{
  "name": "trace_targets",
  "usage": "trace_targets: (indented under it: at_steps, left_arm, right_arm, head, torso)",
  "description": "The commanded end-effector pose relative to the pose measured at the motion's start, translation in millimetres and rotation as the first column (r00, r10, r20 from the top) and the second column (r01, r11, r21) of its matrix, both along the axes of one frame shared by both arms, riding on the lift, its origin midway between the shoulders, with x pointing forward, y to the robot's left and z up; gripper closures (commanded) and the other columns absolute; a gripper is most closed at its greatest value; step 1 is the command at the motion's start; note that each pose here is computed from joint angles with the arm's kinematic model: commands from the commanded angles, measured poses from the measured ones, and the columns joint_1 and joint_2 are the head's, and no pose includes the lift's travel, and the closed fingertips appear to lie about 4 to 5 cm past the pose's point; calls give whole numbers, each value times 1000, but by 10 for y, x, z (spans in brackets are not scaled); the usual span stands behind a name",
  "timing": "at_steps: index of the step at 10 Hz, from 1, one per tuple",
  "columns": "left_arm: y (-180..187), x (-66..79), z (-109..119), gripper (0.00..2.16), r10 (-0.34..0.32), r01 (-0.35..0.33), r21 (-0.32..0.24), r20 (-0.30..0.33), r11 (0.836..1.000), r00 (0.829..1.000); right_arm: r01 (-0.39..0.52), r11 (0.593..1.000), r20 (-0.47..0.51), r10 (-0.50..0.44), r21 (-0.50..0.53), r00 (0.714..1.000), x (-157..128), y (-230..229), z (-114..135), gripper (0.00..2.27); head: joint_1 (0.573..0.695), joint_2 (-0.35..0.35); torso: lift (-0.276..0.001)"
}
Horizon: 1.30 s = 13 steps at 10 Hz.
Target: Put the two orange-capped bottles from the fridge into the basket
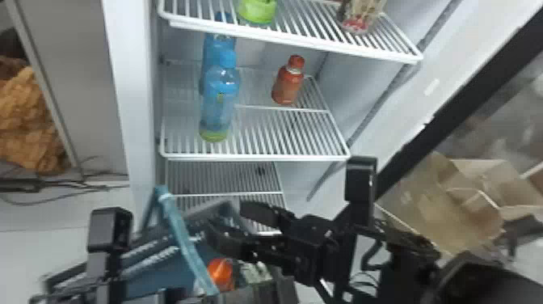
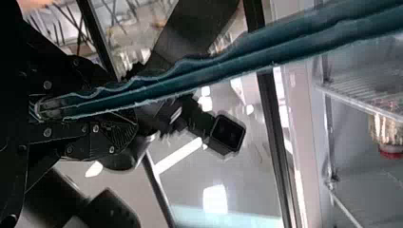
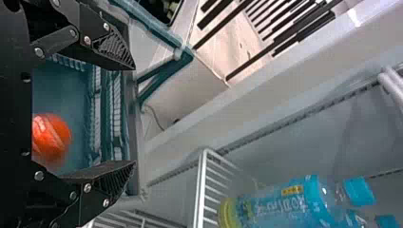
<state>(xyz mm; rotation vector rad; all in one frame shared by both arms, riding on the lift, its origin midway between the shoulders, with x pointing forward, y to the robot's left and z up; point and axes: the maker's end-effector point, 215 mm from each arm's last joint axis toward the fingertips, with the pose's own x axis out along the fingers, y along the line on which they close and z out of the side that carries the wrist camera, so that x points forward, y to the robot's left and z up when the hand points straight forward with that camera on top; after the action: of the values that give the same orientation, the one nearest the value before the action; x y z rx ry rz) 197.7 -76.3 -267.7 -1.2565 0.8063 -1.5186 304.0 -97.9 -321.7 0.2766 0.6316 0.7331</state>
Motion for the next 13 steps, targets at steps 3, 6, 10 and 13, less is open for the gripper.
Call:
trace_targets:
  at_steps: [3,6,10,13]
  left_arm:
    - [4,8,1,1165,2,-2,0,0,1000,1000]
    - [0,1,7,1165,0,0,-3,-1,1000,1000]
    - [11,7,3,1165,4,-4,-3,-2,1000,1000]
    - [20,6,-7,1165,5,-5,-1,-4,1000,1000]
  right_arm:
    - [25,999,60,-27,24,998,195,-51,77,363]
    - [148,989,285,-147,17,947,765,-405,427,332]
    - [326,941,562,-318,91,763,1239,-1028,895,98]
    - [436,893,639,-400,111,657,1471,-1432,808,99]
  head:
    - [695,-350]
    - [695,-350]
    - [695,-350]
    - [695,-350]
  torso:
    - [-235]
    - [-235]
    - [-235]
    - [-235]
